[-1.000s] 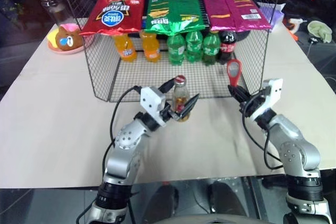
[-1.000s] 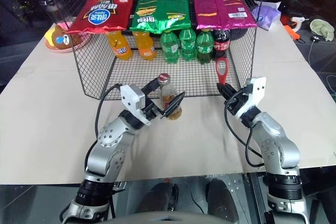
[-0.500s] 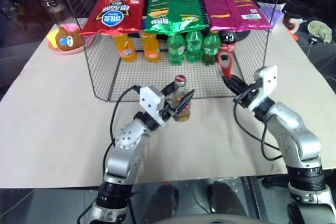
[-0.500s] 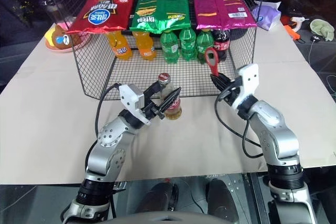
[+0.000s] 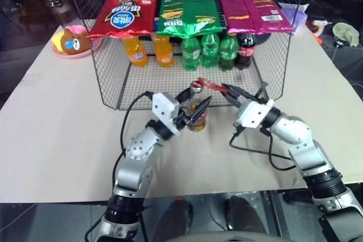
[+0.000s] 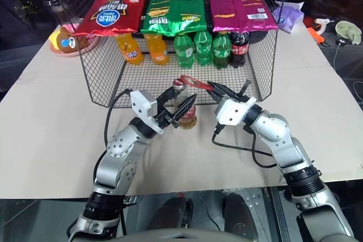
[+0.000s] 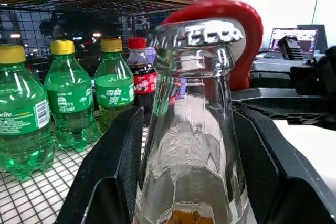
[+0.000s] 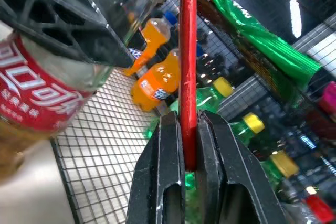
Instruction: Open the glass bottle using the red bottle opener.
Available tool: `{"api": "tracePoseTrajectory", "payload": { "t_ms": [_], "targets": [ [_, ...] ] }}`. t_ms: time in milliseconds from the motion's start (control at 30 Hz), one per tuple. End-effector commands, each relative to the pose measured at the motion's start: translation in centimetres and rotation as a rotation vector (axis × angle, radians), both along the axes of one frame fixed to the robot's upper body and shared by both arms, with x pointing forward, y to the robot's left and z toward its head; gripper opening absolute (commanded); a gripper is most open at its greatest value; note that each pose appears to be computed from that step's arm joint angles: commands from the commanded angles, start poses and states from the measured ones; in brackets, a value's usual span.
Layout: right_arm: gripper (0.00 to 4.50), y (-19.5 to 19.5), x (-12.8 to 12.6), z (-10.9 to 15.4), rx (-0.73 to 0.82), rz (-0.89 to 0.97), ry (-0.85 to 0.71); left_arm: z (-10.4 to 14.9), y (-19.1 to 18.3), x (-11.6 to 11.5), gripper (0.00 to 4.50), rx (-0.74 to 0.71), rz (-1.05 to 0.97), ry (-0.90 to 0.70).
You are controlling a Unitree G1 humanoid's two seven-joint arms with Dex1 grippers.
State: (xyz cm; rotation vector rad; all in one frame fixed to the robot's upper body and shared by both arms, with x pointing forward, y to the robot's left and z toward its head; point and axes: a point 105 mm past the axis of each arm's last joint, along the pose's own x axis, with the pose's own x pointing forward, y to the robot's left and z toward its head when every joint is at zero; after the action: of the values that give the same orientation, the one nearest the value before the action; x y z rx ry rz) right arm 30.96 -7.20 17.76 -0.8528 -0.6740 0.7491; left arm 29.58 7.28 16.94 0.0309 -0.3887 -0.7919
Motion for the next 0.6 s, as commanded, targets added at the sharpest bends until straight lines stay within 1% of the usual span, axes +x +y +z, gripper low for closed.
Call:
{"api": "tracePoseTrajectory", "payload": {
  "t_ms": [33, 167, 333, 500, 600],
  "targets": [
    [0.0, 1.1, -1.0, -0.8, -0.049, 0.054, -0.089, 0.4, -0.2, -0.4, 2.04, -0.007, -0.023, -0.021],
    [0.0, 1.9, -1.1, -0.2, -0.039, 0.074, -0.192, 0.4, -0.2, -0.2, 2.04, -0.007, -0.028, -0.019],
    [0.0, 2.9, -1.0, -0.3, -0.057, 0.103, -0.235, 0.4, -0.3, -0.2, 2.04, -0.008, -0.033, -0.018],
    [0.0, 3.8, -0.9, -1.3, -0.102, 0.148, -0.215, 0.4, -0.4, -0.1, 2.04, -0.009, -0.034, -0.017],
    [0.0, 4.4, -1.1, -2.5, -0.104, 0.191, -0.14, 0.4, -0.4, -0.1, 2.04, -0.008, -0.033, -0.02]
  ]
}}
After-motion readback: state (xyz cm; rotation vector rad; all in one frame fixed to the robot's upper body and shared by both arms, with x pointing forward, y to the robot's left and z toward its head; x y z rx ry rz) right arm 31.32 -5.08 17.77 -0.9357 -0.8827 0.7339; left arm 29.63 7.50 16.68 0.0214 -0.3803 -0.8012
